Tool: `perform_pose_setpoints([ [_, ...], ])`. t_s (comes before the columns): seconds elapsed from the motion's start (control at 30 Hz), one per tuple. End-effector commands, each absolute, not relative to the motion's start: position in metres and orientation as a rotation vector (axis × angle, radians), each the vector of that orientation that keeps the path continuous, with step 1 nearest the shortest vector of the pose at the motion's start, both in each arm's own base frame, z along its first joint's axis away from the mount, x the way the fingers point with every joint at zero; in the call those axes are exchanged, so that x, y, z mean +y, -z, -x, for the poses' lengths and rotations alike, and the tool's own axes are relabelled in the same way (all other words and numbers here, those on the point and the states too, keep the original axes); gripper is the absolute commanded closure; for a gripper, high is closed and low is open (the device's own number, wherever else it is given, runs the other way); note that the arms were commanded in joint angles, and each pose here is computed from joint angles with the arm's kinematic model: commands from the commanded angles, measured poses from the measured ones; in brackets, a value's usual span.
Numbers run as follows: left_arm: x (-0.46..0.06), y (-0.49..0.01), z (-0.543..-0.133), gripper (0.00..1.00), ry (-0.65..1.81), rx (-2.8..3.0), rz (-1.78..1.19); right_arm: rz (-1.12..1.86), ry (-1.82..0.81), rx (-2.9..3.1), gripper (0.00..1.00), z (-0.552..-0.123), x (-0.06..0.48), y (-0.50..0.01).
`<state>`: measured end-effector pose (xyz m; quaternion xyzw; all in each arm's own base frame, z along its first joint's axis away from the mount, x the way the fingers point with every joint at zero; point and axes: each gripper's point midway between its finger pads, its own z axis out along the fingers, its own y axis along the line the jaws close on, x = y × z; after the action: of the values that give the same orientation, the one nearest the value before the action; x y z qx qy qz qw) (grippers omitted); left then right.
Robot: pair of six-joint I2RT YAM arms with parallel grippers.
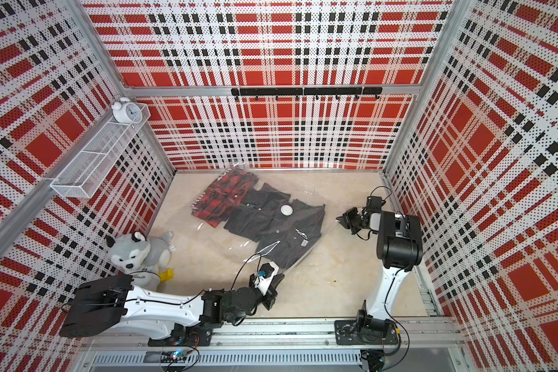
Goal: Place the folded shirt into the vacuum bag
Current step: Close the vacuum bag at the center of the board.
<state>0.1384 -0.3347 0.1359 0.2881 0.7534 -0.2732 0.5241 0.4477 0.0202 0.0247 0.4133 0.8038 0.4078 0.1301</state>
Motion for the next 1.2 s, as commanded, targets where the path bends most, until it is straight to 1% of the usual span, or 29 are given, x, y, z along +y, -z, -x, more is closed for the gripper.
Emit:
perform_pose_setpoints([
  [0.0,-0.332,-0.136,-0.12,1.0,0.706,1.805,-0.739,-1.177,-0.82,1.994,1.0,-0.514,-0.079,-0.055],
  [0.7,-0.305,-0.139,-0.123,1.0,0.667,1.824,-0.657,-1.197,-0.82,1.979,1.0,-0.517,-0.081,-0.055],
  [1.1,-0.306,-0.14,-0.124,1.0,0.649,1.829,-0.657,-1.193,-0.831,1.974,1.0,-0.517,-0.08,-0.056],
  [1.13,-0.308,-0.141,-0.125,1.0,0.647,1.829,-0.657,-1.188,-0.836,1.976,0.92,-0.516,-0.079,-0.056],
  [1.17,-0.31,-0.139,-0.125,1.0,0.64,1.831,-0.663,-1.181,-0.847,1.976,0.76,-0.515,-0.077,-0.058],
])
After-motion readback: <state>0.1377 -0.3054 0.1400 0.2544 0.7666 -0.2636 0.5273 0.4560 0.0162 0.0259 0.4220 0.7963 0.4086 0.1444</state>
